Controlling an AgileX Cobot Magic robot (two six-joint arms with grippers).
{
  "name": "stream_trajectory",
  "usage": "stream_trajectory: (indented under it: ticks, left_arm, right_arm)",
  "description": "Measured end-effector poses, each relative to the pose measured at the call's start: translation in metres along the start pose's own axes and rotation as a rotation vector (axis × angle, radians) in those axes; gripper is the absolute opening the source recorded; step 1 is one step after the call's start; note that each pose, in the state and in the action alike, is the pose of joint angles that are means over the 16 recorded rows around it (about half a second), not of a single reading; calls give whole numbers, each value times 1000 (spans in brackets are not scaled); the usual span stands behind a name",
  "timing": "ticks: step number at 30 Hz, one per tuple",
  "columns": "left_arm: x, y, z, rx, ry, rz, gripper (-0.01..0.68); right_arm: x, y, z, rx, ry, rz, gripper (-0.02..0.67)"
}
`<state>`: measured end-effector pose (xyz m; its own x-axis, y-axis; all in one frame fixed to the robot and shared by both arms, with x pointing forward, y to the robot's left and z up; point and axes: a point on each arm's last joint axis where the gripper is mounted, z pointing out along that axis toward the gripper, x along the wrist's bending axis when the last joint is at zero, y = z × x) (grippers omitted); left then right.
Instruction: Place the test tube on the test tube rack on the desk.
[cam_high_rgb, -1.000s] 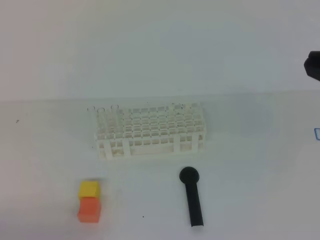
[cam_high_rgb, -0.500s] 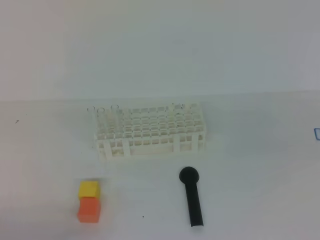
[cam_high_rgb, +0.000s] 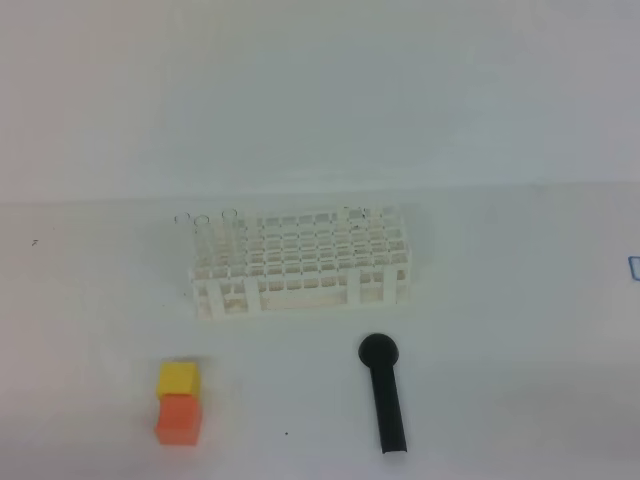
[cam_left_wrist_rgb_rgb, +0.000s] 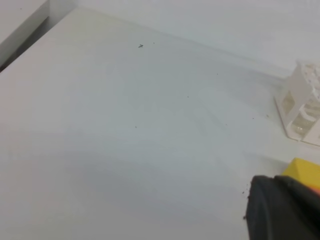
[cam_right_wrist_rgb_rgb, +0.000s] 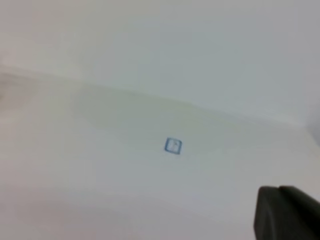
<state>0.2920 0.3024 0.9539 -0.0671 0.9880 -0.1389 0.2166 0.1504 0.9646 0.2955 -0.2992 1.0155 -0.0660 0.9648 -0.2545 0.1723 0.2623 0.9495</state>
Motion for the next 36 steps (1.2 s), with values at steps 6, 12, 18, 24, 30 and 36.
stream_trajectory:
  ticks: [6, 12, 18, 24, 30, 36]
  left_arm:
    - [0, 0, 0, -2, 0, 0, -1]
    - [0, 1, -1, -2, -1, 0, -1]
    - [0, 1, -1, 3, -1, 0, -1]
    - [0, 0, -1, 8, -1, 0, -1]
    - [0, 1, -1, 8, 0, 1, -1]
    - [0, 2, -1, 7, 0, 1, -1]
  right_arm:
    - [5, -42, 3, 52, -83, 95, -1]
    - [8, -62, 7, 100, -109, 158, -1]
    - [8, -66, 8, 111, -110, 179, -1]
    - [9, -66, 8, 112, -105, 164, -1]
    - [11, -65, 8, 115, -79, 126, -1]
    - [14, -65, 8, 114, -47, 96, -1]
